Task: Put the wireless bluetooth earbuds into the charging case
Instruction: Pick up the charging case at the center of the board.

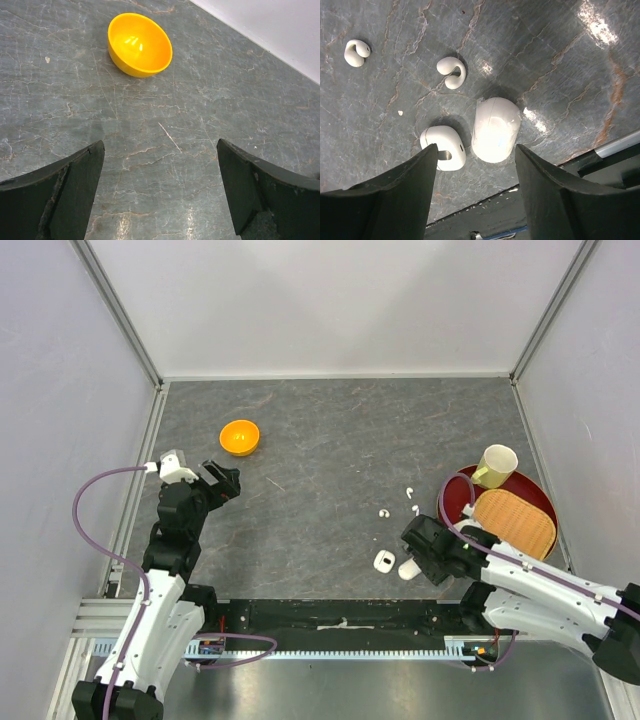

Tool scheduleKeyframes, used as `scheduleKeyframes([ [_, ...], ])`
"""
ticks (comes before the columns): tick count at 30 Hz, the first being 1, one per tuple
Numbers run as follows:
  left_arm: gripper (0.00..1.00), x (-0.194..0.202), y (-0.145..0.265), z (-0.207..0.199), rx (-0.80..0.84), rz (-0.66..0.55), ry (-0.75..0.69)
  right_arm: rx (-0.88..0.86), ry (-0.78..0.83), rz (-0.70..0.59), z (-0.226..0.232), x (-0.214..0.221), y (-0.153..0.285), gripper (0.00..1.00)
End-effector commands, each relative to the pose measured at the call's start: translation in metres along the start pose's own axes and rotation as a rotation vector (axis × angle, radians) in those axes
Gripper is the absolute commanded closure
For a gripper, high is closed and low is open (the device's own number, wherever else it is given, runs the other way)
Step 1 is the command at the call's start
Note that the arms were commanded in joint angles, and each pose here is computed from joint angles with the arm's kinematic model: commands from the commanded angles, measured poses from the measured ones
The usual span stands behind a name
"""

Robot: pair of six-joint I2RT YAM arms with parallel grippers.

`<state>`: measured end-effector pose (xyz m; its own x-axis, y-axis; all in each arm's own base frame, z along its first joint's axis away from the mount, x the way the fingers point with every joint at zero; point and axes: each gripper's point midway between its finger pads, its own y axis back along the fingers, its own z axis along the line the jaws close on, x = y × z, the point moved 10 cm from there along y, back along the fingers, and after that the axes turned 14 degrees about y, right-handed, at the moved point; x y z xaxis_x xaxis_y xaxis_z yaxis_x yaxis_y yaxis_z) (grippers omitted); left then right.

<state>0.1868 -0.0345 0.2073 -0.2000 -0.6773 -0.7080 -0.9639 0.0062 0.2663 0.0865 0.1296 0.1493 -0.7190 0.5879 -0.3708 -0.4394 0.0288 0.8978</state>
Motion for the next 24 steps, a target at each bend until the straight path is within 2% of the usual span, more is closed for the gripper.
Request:
scheduleKeyframes([
  [1,0.0,-0.003,0.0,0.0,0.003,-0.029,-0.01,0.006,-0.052,-0.026,-0.004,-0.002,0.0,0.31],
  [11,0.0,-0.003,0.0,0.0,-0.004,-0.024,-0.01,0.063,-0.041,0.008,-0.006,0.005,-0.011,0.32],
  [24,0.0,-0.003,-0.001,0.001,-0.012,-0.028,-0.008,0.05,-0.047,0.012,-0.001,0.011,-0.026,0.32],
])
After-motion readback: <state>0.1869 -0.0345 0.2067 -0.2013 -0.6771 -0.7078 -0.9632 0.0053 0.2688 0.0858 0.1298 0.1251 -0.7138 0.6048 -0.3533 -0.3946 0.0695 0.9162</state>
